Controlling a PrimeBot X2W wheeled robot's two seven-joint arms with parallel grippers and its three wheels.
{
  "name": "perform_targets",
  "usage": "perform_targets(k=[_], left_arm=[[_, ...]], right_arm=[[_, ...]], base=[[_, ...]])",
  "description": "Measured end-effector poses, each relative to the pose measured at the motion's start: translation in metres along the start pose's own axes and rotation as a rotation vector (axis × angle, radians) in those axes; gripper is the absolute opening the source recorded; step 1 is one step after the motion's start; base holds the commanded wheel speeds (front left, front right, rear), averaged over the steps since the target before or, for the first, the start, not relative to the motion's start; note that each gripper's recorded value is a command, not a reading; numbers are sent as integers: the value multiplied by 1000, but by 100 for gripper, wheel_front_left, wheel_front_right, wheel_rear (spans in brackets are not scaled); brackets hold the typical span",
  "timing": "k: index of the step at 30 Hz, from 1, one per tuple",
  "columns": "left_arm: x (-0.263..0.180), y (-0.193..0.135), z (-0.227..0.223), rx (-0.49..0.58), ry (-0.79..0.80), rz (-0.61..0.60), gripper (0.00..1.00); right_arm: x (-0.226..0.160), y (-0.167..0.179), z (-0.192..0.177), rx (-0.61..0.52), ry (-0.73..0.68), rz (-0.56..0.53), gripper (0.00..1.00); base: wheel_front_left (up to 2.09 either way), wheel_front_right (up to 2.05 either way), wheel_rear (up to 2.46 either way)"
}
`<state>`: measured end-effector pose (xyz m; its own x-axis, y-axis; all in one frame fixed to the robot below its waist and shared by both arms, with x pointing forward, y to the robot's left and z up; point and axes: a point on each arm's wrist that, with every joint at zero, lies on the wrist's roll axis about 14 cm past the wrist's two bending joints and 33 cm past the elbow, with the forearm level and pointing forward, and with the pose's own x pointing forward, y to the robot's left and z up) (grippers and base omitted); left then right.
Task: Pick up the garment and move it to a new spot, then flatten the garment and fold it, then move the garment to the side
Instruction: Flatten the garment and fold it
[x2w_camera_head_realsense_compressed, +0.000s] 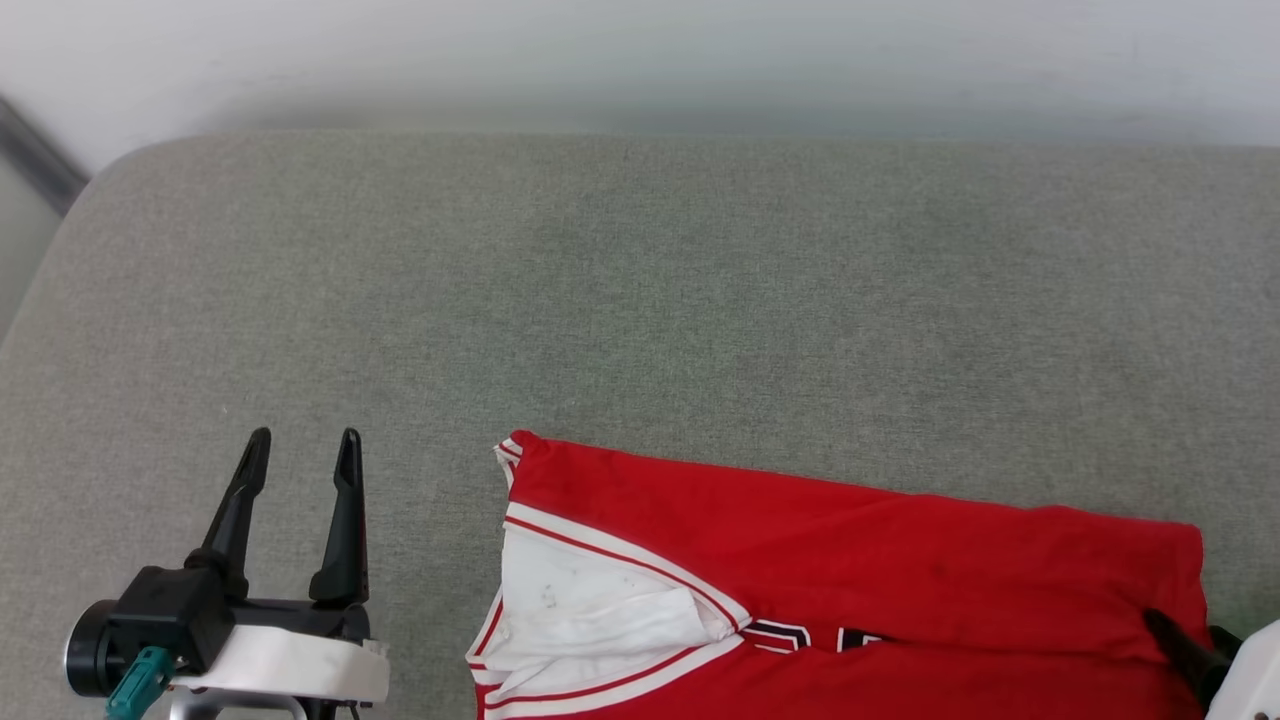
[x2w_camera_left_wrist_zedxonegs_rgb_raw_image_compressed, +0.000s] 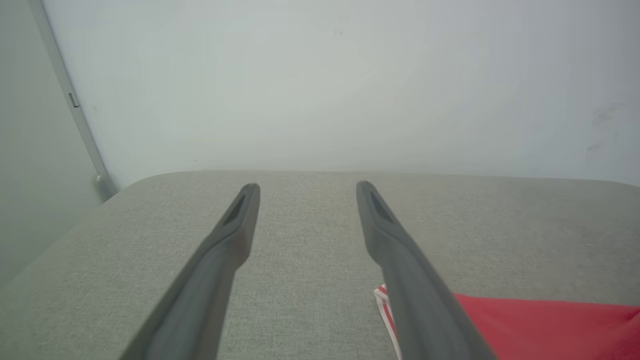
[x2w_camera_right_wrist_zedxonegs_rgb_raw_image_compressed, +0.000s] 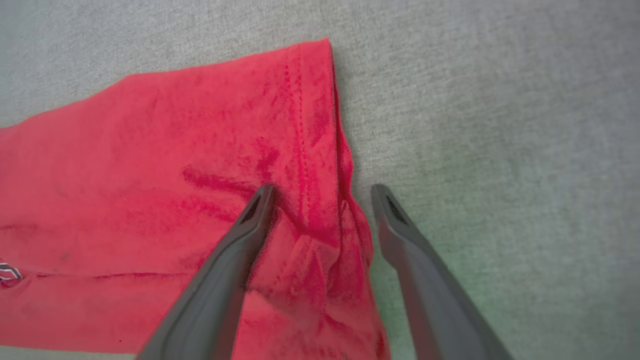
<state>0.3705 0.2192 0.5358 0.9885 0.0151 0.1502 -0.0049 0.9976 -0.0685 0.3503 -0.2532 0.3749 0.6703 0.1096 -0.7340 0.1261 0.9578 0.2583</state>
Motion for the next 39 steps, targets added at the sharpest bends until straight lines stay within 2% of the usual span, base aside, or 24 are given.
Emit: perform_targets(k=[8, 17, 18, 19, 20, 24, 30, 39], left_arm=[[-4, 11, -12, 14, 27, 19, 100], [-6, 18, -16, 18, 33, 44, 100], [-7, 18, -16, 16, 33, 44, 100], [-7, 18, -16, 16, 33, 45, 100], [-7, 18, -16, 17, 33, 45, 100], [-7, 17, -17, 15, 35, 40, 100], [-7, 13, -20, 9, 43, 29, 100], [-5, 5, -21, -4, 45, -1, 100]], right_arm=[[14, 7, -16, 31, 50, 12, 100], [21, 33, -26, 37, 81, 91, 100], [20, 35, -27, 37, 83, 96, 84], [20, 36, -27, 35, 80, 99, 23], [20, 35, -27, 31, 73, 97, 0], [20, 39, -26, 24, 42, 105, 0], [16, 25, -12, 0, -30, 70, 0], [-4, -49, 36, -13, -200, -135, 0]], base=[[0, 0, 0], [0, 0, 0], [0, 0, 0], [0, 0, 0], [0, 0, 0], [0, 0, 0], [0, 0, 0], [0, 0, 0]])
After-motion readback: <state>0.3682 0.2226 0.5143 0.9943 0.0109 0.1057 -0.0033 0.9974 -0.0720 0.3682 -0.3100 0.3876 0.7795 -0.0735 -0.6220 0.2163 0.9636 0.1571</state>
